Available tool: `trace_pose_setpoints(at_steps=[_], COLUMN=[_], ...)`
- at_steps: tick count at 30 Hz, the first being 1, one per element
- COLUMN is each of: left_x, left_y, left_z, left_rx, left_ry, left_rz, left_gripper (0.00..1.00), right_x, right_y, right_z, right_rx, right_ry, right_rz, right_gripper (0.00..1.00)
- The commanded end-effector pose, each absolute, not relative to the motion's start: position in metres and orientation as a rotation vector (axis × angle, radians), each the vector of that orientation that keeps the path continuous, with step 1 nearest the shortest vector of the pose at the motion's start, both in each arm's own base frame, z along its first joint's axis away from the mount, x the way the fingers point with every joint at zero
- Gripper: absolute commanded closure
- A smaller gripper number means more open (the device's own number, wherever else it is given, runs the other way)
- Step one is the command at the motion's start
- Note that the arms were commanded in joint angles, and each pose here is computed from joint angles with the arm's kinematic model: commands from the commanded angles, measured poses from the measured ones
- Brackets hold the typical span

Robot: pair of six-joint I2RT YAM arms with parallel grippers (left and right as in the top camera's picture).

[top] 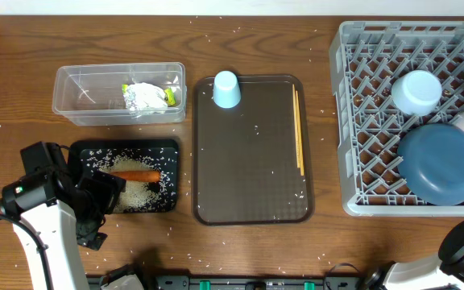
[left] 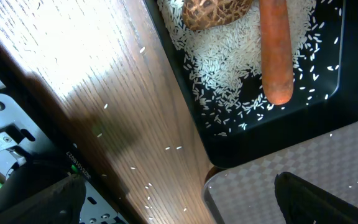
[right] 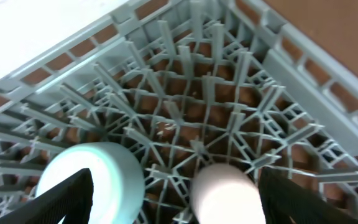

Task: Sort waste into correct bins and load items into the dishwasher rack
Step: 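Move the right gripper left to the light blue cup on the tray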

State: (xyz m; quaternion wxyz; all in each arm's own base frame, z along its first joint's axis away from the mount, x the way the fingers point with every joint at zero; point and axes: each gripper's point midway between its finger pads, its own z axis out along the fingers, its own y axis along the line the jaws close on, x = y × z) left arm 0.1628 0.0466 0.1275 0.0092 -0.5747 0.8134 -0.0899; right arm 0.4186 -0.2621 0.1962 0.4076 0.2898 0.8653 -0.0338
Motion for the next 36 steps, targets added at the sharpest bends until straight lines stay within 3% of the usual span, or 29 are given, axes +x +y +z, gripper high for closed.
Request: trace_pose_setpoints(at_steps=[1,7,12,17,25,36], left_x=[0.161,0.161,0.161,0.161,0.161,0.161], left_y=[0.049,0.049,0.049,0.049,0.049,0.049], left_z=[0.127,0.127,0.127,0.127,0.127,0.127], left_rx=[-1.821,-1.821,-1.821,-1.821,-1.821,-1.821], left_ry=[2.528,2.528,2.528,2.528,2.528,2.528], left_rz=[-0.265,-0.265,-0.265,-0.265,-0.265,-0.265], left_gripper=[0.02,0.02,0.02,0.02,0.02,0.02], right_x=[0.429,0.452,0.485,0.504,0.501,0.517], right_y=[-0.244,-0.193,-0.092,0.044,0.208,0.31], right_z=[0.201,0.208,0.227,0.227,0.213,0.165], right_rx=[0.667,0.539,0.287,-0.028,-0.318,-0.499], right_ry=[2.186,2.19,2.168,2.186,2.113,2.26], right_rz=[-0.012,0.15,0.396,0.391,0.373,0.388], right_gripper=[0.22,0.24,0.23,0.13,0.01,0.01])
